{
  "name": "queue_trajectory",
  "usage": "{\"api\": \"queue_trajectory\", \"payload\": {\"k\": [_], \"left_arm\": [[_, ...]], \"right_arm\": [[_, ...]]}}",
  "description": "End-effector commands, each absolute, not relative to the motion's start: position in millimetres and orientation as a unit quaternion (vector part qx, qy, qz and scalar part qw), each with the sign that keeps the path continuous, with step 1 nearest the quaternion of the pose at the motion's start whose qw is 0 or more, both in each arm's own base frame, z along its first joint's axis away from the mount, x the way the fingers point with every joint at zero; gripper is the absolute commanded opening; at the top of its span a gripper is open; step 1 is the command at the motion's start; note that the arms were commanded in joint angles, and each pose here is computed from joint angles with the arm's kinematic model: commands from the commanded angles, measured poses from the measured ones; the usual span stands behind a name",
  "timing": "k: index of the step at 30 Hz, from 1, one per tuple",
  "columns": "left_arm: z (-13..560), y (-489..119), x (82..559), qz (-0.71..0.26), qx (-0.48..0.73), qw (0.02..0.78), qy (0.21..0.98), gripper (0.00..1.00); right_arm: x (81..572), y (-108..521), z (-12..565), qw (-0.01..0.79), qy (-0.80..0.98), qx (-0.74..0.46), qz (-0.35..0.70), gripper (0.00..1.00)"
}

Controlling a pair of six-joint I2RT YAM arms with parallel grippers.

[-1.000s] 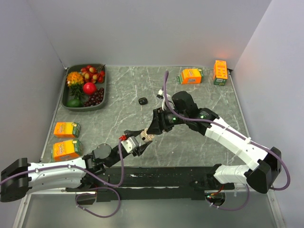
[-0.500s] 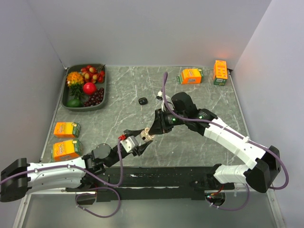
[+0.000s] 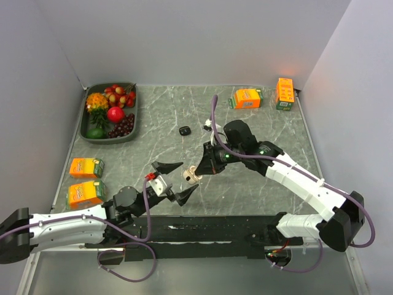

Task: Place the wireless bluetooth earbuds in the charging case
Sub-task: Adjust the charging case.

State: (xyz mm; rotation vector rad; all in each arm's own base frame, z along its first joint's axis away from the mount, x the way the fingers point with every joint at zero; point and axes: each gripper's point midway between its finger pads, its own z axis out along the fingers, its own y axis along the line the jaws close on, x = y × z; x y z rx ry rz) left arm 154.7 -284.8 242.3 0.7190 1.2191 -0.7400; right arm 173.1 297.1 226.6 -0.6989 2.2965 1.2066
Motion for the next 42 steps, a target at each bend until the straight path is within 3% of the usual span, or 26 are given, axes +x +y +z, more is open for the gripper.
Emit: {"api": "queue_trajectory", "payload": {"k": [1, 9, 15, 18, 22, 28, 42], "left_arm": [[276, -277, 157, -0.347, 0.279, 0.719, 0.534, 0.96], [285, -270, 154, -0.377, 0.244, 0.691, 0.567, 0.96], [307, -267, 128, -0.456, 0.242, 0.663, 0.542, 0.96], [318, -264, 122, -0.485, 0.226, 0.644, 0.547, 0.96], [303, -277, 113, -0.483, 0.291, 0.598, 0.57, 0.96], [286, -294, 105, -0.502, 0.348, 0.566, 0.554, 0.96], [281, -305, 110, -0.466, 0.4, 0.633, 0.471, 0.95]], "right_arm": [[181, 283, 251, 0.282, 0.824, -0.281, 0.404, 0.0], [194, 262, 276, 0.355, 0.812, -0.337, 0.316, 0.0], [184, 256, 279, 0.435, 0.742, -0.467, 0.206, 0.0], [176, 255, 295, 0.472, 0.699, -0.491, 0.218, 0.0], [171, 250, 311, 0.506, 0.665, -0.501, 0.224, 0.0], [148, 259, 314, 0.483, 0.627, -0.55, 0.266, 0.0], [126, 274, 291, 0.435, 0.616, -0.58, 0.307, 0.0]]}}
